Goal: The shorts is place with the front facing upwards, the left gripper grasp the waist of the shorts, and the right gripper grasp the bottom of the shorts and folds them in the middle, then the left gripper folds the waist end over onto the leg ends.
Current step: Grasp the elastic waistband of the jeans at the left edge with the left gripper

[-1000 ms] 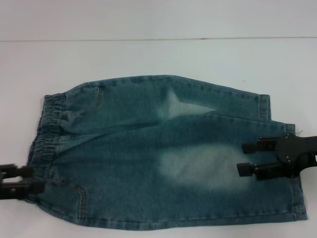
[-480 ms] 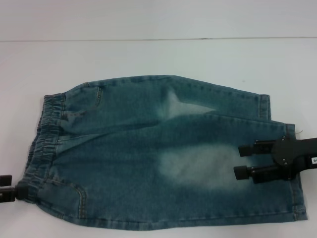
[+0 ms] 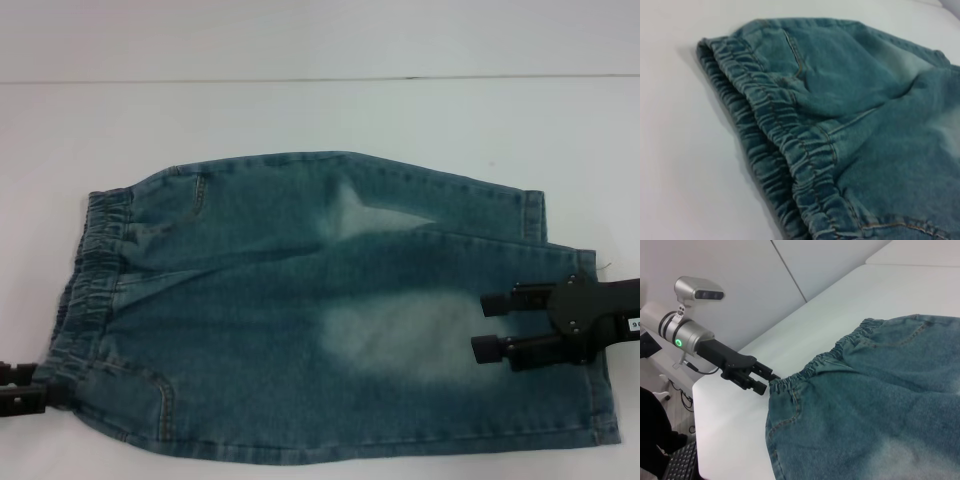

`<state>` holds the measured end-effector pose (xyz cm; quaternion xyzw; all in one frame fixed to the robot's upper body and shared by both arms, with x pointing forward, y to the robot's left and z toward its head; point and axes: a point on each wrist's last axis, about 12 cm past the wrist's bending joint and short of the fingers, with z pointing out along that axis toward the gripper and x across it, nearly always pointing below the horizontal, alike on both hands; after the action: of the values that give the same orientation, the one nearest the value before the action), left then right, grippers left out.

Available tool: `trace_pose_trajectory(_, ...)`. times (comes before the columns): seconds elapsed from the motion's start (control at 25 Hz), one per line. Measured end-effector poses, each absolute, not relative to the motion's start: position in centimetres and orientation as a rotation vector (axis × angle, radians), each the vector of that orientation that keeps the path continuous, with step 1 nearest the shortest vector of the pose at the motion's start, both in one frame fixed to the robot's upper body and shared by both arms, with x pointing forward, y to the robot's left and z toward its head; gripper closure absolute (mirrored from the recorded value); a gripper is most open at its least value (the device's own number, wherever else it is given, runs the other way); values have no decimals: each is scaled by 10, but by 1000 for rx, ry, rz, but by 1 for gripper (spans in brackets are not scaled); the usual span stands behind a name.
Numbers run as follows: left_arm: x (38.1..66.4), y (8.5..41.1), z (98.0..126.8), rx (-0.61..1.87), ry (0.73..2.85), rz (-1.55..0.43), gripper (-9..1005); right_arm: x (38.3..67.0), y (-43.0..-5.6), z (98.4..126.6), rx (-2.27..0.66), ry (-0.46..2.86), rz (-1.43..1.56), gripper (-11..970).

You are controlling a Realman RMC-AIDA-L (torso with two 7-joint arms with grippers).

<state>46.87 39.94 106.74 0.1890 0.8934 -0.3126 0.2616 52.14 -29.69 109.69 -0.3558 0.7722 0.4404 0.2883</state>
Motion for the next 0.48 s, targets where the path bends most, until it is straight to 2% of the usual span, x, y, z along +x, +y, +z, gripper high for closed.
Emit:
trace_pose_trajectory(0.16, 471, 396, 1066, 532, 2426, -833, 303, 521, -297, 1097, -951, 2061, 1175, 89)
trace_pose_trajectory(0.4, 471, 392, 1065, 543, 2426, -831, 541, 521, -297, 1097, -951, 2061, 1175, 89)
trace_pose_trajectory(0.48, 471, 392, 1066, 544, 2425, -831, 590, 521, -297, 1097, -951, 2061, 1175, 89)
